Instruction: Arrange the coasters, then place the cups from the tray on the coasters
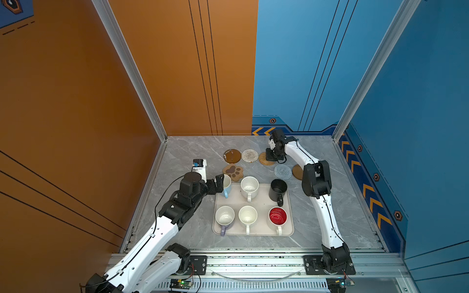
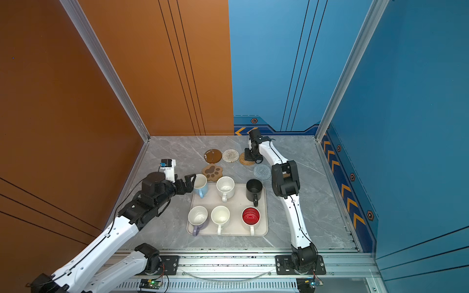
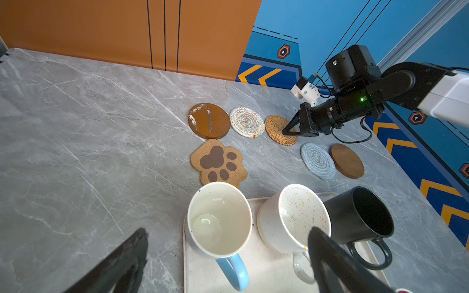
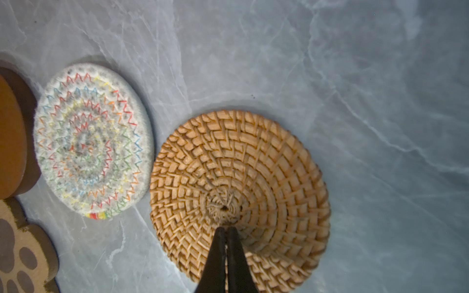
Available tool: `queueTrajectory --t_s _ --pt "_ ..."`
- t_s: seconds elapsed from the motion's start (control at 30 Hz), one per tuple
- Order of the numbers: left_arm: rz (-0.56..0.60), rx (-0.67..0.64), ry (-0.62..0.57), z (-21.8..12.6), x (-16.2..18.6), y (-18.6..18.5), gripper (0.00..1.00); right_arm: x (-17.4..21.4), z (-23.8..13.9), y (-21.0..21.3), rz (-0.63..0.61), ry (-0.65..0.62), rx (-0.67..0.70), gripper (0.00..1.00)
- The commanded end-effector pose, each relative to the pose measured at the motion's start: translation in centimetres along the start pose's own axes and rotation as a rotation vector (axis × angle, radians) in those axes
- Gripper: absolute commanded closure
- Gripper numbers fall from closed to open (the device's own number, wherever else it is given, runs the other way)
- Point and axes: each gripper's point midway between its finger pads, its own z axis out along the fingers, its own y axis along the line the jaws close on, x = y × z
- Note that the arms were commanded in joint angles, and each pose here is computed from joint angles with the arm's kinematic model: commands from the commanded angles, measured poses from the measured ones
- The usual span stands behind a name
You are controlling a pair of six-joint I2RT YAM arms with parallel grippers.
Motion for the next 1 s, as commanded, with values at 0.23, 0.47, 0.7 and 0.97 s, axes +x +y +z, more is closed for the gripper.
queueTrajectory --t_s 0.23,0.47,0.7,0.97 --pt "0.023 -0.014 0.006 -0.4 0.6 0.2 0.01 8.1 1.1 0.1 -0.065 0.239 0.047 1.0" --pt "0.021 -0.013 0.002 -0.5 0.6 0.3 0.01 9.8 0.5 0.4 -0.078 0.271 0.049 1.0" --pt "0.02 -0.015 0.001 -0.5 0.6 0.3 0.01 11.1 0.2 0.5 -0.089 0.298 0.048 1.0" --pt "0.018 -0.015 -0.005 -0.8 0.6 0.4 0.01 12.2 0.1 0.6 -0.096 0.322 0.046 1.0"
